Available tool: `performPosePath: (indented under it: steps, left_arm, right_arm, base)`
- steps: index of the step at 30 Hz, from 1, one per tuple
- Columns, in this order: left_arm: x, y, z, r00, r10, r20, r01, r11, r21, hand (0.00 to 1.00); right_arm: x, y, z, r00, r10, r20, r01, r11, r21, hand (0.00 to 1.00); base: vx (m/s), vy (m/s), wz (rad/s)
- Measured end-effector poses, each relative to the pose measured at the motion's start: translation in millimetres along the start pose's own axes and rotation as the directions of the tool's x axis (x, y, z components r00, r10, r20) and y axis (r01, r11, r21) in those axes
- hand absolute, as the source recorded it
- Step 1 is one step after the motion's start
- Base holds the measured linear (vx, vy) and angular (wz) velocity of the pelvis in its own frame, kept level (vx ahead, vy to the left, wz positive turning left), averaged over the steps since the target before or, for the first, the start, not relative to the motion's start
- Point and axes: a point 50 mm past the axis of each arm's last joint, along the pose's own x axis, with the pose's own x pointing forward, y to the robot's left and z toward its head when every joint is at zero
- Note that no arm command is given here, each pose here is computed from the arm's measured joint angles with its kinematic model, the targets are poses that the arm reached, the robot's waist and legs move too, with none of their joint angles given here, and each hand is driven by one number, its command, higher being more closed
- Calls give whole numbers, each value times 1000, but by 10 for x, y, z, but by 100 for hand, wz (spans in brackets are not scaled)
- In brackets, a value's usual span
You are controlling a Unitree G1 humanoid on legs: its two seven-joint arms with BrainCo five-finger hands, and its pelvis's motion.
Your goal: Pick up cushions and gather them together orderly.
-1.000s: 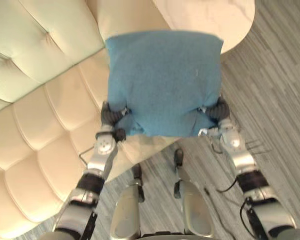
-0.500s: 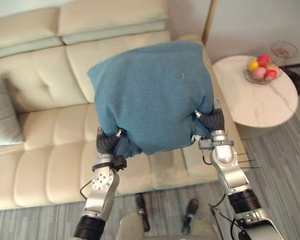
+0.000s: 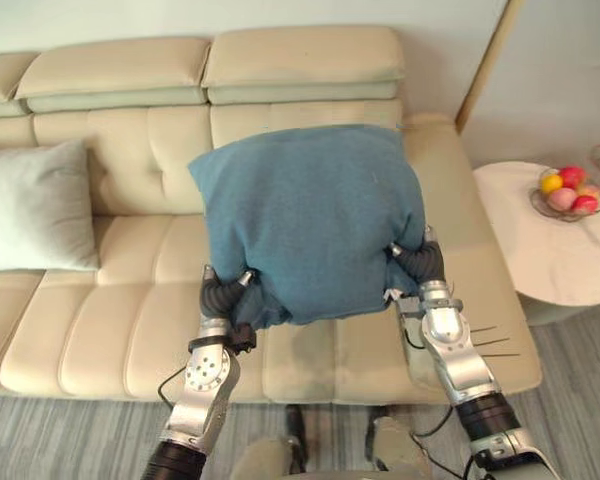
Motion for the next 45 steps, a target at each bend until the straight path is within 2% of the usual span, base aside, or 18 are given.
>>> performPosePath:
  steps: [5,9,12,15,17,20,25,26,31,34,40,45]
  left_arm:
    - [71,-42,-75,999,-22,-35,23,999,30,100]
    - [642,-139,235,995,-31,94,20,993,117,100]
    - [1025,-289,677,969,-33,246,-9,986,169,100]
    - [1326,-450,1282,907,-28,421,-50,984,173,100]
    - [1528,-525,1786,847,-15,532,-100,977,187,100]
    - [1672,-575,2428,768,33,640,-158,978,138,100]
    - [1694,-661,3132,677,112,727,-200,979,35,100]
    - [1689,-653,3242,663,131,738,-212,977,17,0]
    - [1714,-584,3449,660,204,723,-228,971,-66,0]
    - [1734,-537,3460,676,231,700,-220,970,-107,0]
    - [1829,-523,3305,739,181,649,-197,979,-49,0]
    - [1927,-357,2879,805,177,566,-211,977,-5,0]
  right_arm:
    - [60,-38,-10,1000,2,-14,-2,1000,-29,100]
    - [455,-65,444,988,-33,154,43,997,-58,100]
    - [765,-191,913,944,-142,296,164,985,-51,100]
    - [954,-319,1461,855,-264,447,288,958,15,100]
    - [1060,-363,1907,764,-360,536,367,925,99,100]
    - [1200,-411,2363,684,-450,574,422,886,192,100]
    - [1333,-462,2834,622,-551,556,468,831,301,100]
    - [1361,-459,2947,619,-549,561,464,832,302,0]
    - [1397,-548,3262,608,-552,571,454,831,320,0]
    - [1451,-551,3321,667,-503,550,383,864,326,0]
    - [1549,-439,3195,778,-380,500,229,913,336,0]
    - [1568,-300,3057,815,-278,508,140,946,293,0]
  base:
    - [69,-100,-4]
    - [-53,-13,-29]
    - [-93,6,-17]
    - [-81,-5,-7]
    - [-63,-27,-2]
    - [-54,-25,2]
    - [-28,-9,15]
    - [-19,-5,15]
    - [-5,1,19]
    - [3,18,21]
    - [-14,54,10]
    - [-28,61,0]
